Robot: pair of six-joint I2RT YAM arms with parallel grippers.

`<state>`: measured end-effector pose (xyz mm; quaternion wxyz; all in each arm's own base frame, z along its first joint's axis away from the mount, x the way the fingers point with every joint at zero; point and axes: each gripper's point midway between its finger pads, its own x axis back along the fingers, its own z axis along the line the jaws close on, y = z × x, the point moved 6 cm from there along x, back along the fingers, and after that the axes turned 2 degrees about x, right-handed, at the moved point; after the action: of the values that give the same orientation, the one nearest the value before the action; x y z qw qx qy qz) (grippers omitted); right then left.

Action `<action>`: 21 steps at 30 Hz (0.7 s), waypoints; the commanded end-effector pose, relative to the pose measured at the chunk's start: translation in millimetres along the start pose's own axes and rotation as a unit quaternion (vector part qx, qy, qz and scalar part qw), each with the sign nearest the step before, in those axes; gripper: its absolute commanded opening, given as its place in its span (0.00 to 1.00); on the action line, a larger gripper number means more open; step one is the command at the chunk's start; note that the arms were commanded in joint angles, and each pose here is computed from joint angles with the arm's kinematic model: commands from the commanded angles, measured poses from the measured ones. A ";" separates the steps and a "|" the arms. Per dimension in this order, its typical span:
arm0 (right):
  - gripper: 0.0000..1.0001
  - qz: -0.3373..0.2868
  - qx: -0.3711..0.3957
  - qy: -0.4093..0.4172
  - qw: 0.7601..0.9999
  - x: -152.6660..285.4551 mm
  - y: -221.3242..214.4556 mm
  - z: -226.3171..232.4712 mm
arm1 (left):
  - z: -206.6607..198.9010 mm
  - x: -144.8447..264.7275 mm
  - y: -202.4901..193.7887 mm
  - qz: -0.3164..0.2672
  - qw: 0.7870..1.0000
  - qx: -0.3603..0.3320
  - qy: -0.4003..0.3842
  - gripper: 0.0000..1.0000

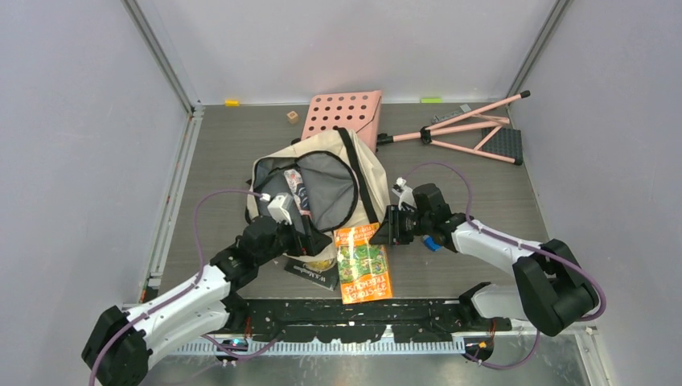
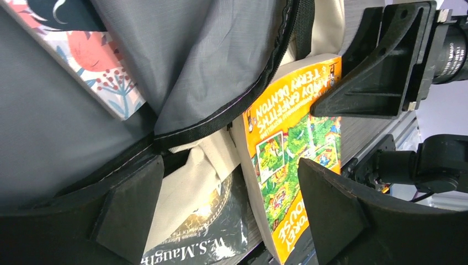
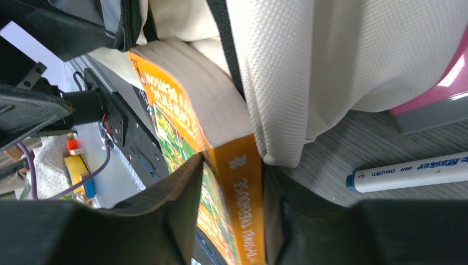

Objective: Pack the student bag
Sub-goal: Pick up the book from the center of the board.

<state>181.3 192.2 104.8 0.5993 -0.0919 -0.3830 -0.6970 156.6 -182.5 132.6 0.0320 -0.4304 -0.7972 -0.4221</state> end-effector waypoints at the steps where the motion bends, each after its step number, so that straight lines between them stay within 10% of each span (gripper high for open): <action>1: 0.18 0.000 0.001 0.028 1.000 5.4 3.0 12.7 | -0.3 12.9 7.4 -0.011 1.000 -0.014 0.023 0.97; 5: 0.01 -0.006 0.000 0.042 0.999 21.7 2.9 27.8 | -12.8 28.8 17.6 -0.029 1.000 -0.012 0.003 1.00; 21: 0.01 -0.179 0.075 0.204 0.960 126.8 66.7 156.2 | -82.4 77.9 36.3 -0.017 0.979 -0.050 -0.198 1.00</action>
<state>158.2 190.0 250.6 0.5541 0.0665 -0.3463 -0.7541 117.8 -170.5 217.4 -0.0937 -0.4573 -0.7952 -0.3870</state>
